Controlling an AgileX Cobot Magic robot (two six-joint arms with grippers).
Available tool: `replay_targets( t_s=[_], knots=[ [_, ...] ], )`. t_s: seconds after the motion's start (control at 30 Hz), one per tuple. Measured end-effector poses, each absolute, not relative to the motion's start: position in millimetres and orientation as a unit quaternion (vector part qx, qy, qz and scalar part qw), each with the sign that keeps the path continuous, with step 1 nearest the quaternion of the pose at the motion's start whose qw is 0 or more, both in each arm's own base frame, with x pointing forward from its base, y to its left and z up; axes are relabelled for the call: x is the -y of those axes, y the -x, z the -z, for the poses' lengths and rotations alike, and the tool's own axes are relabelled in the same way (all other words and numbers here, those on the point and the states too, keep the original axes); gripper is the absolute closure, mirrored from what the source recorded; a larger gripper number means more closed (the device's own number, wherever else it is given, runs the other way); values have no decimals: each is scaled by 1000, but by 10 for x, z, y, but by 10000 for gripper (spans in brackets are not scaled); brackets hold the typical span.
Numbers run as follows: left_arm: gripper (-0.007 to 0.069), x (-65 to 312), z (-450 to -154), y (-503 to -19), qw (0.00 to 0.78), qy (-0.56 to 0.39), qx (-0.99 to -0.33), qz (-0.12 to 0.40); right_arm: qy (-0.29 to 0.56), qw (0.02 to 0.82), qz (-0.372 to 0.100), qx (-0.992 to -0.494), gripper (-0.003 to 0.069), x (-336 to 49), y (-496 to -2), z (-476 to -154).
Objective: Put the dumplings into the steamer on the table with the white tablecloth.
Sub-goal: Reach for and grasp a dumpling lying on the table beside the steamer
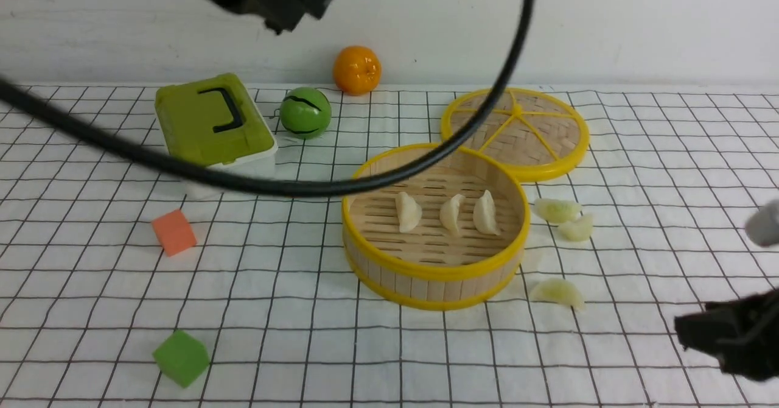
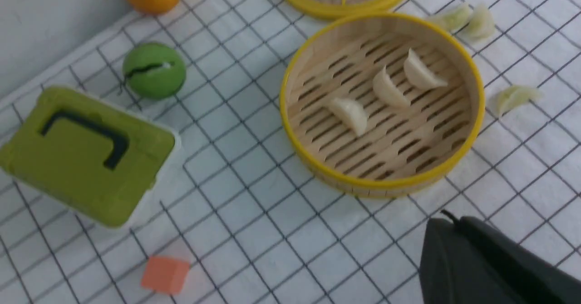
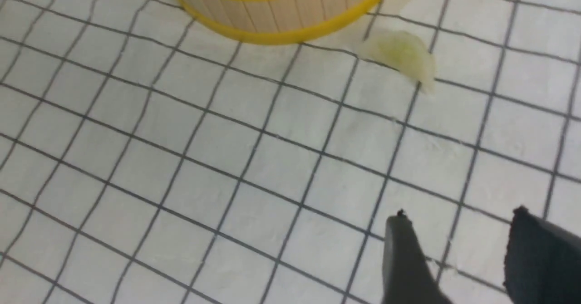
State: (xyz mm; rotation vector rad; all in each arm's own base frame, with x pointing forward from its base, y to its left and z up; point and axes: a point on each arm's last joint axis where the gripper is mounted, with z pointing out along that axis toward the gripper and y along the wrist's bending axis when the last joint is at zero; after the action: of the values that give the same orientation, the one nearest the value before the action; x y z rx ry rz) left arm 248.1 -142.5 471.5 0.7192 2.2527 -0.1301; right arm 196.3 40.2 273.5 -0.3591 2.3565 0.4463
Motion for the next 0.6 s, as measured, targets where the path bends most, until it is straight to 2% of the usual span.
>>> replay_targets(
  t_s=[0.1,0.2,0.23,0.37,0.43,0.6],
  knots=[
    [638,1231,-4577,-2393,356,-241,-902,45,179,319,-182,-913,267,-440,-2192,-2726],
    [638,850,-4333,-2080,328,-167,-929,35,264,297,-170,-902,227,-465,-2589,-2651],
    [638,843,-4333,-2082,328,-163,-930,36,269,296,-169,-901,226,-465,-2609,-2644],
    [638,545,-4104,-1529,347,-122,-929,45,337,289,-145,-884,221,-479,-3011,-2452],
    [638,510,-4065,-1443,353,-119,-927,48,343,290,-139,-882,221,-492,-3092,-2409],
    [638,333,-3741,-1028,364,-90,-925,59,385,309,-99,-864,219,-670,-3433,-2239]
  ],
)
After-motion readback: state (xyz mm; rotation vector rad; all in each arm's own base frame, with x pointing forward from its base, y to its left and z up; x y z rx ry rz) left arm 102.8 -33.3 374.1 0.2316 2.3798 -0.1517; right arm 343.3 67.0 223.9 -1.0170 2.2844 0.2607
